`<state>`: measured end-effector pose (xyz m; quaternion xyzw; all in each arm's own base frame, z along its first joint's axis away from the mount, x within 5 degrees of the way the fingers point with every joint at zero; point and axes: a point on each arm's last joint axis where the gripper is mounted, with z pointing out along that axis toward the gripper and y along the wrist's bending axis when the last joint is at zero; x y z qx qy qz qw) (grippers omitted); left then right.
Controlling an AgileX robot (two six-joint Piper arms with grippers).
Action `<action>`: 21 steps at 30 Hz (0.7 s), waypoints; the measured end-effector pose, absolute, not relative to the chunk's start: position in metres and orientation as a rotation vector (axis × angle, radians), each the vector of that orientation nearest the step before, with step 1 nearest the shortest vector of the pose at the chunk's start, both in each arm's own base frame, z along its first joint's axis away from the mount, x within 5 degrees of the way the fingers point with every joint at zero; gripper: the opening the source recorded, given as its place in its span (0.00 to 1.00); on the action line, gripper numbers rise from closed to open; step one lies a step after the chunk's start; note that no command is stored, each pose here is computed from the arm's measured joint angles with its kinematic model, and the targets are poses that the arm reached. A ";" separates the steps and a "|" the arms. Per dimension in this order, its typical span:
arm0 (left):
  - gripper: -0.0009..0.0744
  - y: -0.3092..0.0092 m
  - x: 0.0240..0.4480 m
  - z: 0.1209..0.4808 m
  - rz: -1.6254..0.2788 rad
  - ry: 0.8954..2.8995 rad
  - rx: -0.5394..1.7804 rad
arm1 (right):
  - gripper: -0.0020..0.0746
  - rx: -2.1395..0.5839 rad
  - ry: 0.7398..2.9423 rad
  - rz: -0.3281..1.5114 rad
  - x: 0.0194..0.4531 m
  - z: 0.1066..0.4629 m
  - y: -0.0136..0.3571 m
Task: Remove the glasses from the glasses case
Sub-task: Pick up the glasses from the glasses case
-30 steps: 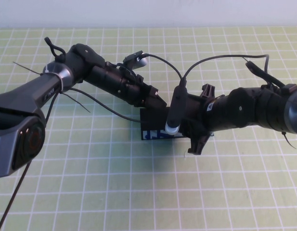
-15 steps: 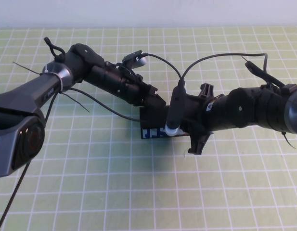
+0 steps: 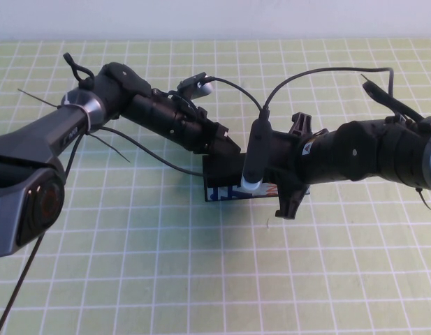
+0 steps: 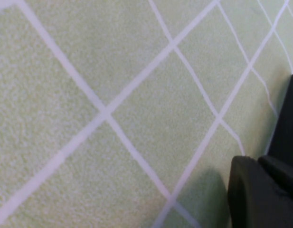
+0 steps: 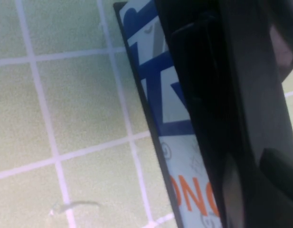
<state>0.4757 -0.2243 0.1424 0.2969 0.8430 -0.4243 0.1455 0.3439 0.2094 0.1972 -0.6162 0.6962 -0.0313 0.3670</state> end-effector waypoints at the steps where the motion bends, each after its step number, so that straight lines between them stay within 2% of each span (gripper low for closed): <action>1: 0.01 -0.224 0.476 0.145 -1.217 2.425 0.862 | 0.06 -1.583 1.789 -0.081 0.344 0.197 0.209; 6: 0.01 -0.214 0.478 0.181 -1.128 2.376 0.945 | 0.05 -1.572 1.778 -0.090 0.345 0.199 0.210; 10: 0.01 -0.191 0.479 0.234 -0.995 2.313 0.953 | 0.04 -1.558 1.781 -0.087 0.346 0.199 0.210; 15: 0.01 -0.171 0.461 0.304 -0.806 2.227 1.005 | 0.04 -1.536 1.790 -0.077 0.346 0.199 0.210; 18: 0.01 -0.170 0.440 0.333 -0.850 2.158 1.022 | 0.04 -1.521 1.794 -0.071 0.346 0.200 0.211; 21: 0.01 -0.173 0.416 0.333 -0.908 2.142 1.067 | 0.04 -1.513 1.796 -0.068 0.346 0.200 0.211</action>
